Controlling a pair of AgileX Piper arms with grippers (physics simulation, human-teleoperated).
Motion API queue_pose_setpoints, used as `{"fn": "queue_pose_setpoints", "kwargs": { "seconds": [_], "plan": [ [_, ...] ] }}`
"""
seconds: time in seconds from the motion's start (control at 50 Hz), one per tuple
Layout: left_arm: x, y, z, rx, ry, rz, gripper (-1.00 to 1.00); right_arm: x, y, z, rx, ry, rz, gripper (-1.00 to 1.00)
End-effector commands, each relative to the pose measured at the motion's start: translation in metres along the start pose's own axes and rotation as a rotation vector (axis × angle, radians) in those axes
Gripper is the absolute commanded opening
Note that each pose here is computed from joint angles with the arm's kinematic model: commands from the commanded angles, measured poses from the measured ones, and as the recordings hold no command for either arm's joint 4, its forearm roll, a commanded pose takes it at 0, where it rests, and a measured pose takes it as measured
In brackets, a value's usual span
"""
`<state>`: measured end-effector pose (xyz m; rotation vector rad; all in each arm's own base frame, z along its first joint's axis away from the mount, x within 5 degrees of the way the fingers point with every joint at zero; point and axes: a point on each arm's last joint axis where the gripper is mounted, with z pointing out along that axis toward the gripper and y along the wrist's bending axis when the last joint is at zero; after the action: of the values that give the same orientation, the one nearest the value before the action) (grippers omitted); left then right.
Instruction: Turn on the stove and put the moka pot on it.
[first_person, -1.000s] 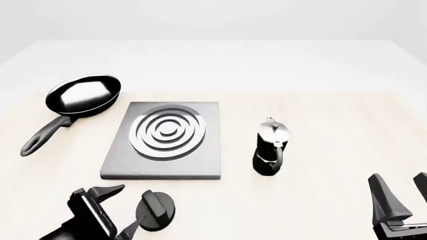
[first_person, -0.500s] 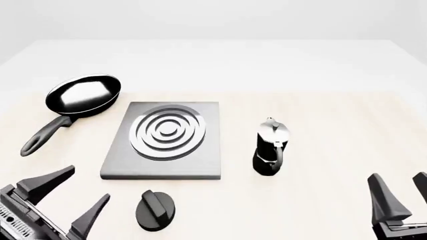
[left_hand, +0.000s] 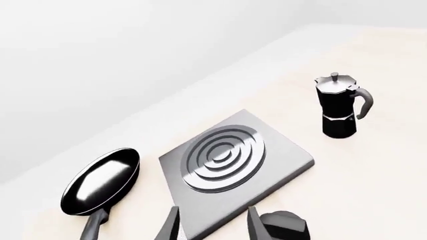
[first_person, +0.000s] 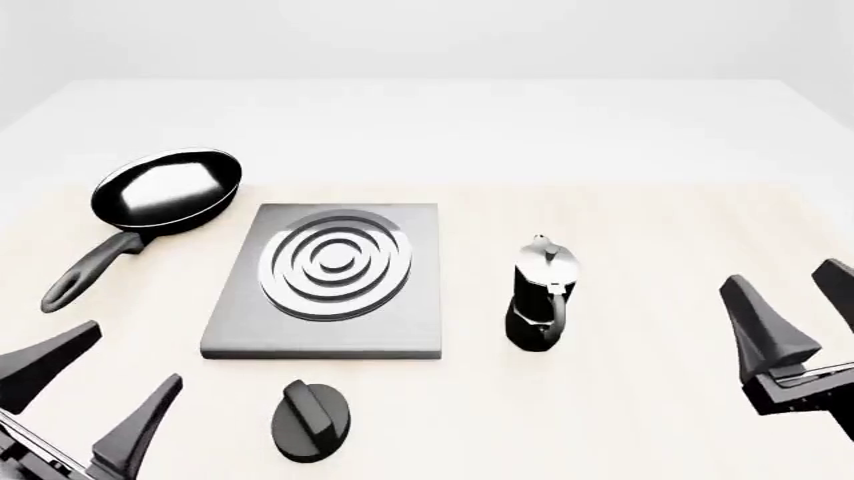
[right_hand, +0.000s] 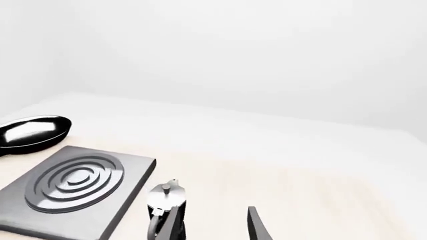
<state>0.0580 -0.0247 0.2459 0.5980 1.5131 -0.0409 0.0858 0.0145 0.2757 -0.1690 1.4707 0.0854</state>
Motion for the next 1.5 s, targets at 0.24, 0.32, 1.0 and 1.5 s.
{"fn": "queue_pose_setpoints", "kwargs": {
  "seconds": [0.24,0.32,1.0,1.5],
  "plan": [
    [-0.001,0.001,-0.001,-0.013,-0.009,-0.004,1.00,0.011,0.027,0.082,-0.156,0.054,0.011,1.00],
    [0.000,0.001,-0.002,-0.014,-0.009,-0.002,1.00,0.016,0.030,0.089,-0.164,0.057,0.016,1.00],
    [-0.003,0.001,-0.005,-0.011,-0.020,0.000,1.00,0.070,0.048,0.102,-0.222,0.128,0.066,1.00],
    [-0.001,0.000,-0.005,-0.004,-0.015,0.009,1.00,0.084,0.056,0.105,-0.254,0.159,0.090,1.00]
  ]
}}
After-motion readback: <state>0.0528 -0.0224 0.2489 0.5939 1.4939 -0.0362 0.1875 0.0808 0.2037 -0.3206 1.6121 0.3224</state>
